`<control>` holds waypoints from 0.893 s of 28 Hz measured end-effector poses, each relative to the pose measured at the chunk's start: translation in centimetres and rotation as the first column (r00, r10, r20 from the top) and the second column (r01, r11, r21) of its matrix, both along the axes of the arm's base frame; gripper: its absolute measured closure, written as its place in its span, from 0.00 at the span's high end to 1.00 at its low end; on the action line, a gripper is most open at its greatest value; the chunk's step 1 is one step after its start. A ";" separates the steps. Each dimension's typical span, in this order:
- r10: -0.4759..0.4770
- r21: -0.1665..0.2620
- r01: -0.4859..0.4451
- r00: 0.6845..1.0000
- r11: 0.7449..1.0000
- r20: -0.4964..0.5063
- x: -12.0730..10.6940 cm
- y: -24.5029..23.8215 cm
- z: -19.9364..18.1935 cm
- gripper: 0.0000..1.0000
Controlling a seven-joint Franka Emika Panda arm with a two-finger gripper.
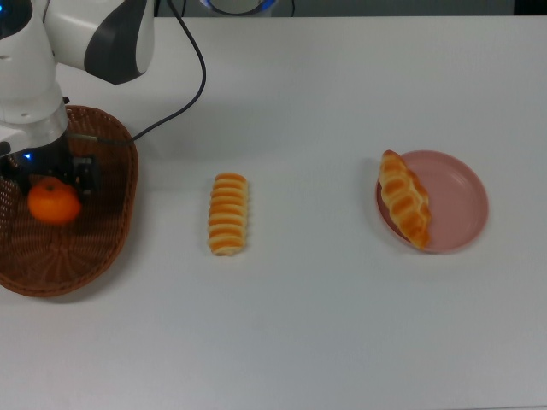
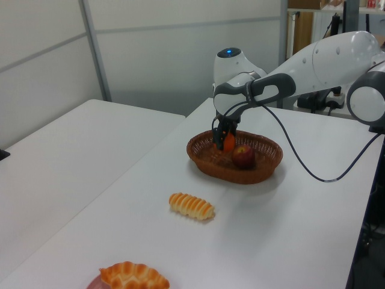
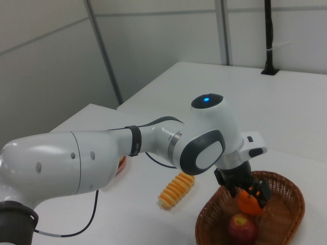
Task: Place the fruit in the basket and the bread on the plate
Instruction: 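Carry the orange to the basket and release beside the apple, then lower the gripper onto the striped bread roll and grasp it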
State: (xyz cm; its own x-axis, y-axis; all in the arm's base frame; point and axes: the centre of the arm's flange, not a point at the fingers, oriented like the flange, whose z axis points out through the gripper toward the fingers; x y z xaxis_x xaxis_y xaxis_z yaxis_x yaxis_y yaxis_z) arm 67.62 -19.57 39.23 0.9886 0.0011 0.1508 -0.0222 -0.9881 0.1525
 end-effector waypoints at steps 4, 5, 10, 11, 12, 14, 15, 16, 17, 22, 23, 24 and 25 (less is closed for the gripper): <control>0.015 0.002 -0.015 1.000 1.000 -0.004 0.0 0.4 0.5 1.00; 0.017 0.003 -0.017 1.000 1.000 -0.007 0.0 0.6 0.7 1.00; 0.055 0.030 -0.054 0.998 0.998 -0.037 -0.1 4.2 2.9 1.00; 0.067 0.043 -0.065 0.997 0.997 -0.041 0.0 5.6 3.3 1.00; 0.078 0.057 -0.076 0.996 0.995 -0.045 0.0 6.9 3.7 1.00; 0.105 0.084 -0.101 0.993 0.991 -0.054 0.2 10.9 4.5 1.00; 0.114 0.092 -0.109 0.992 0.990 -0.057 0.2 12.6 4.7 1.00; 0.123 0.098 -0.117 0.990 0.988 -0.062 0.2 14.2 4.7 1.00; 0.130 0.102 -0.123 0.989 0.987 -0.070 0.2 15.6 4.6 1.00; 0.167 0.116 -0.152 0.977 0.981 -0.134 -0.3 21.7 1.9 1.00; 0.172 0.118 -0.155 0.974 0.981 -0.149 -0.5 22.5 1.0 1.00; 0.174 0.121 -0.154 0.969 0.981 -0.173 -0.7 23.3 -0.4 1.00; 0.172 0.122 -0.151 0.967 0.981 -0.187 -0.8 23.7 -1.3 1.00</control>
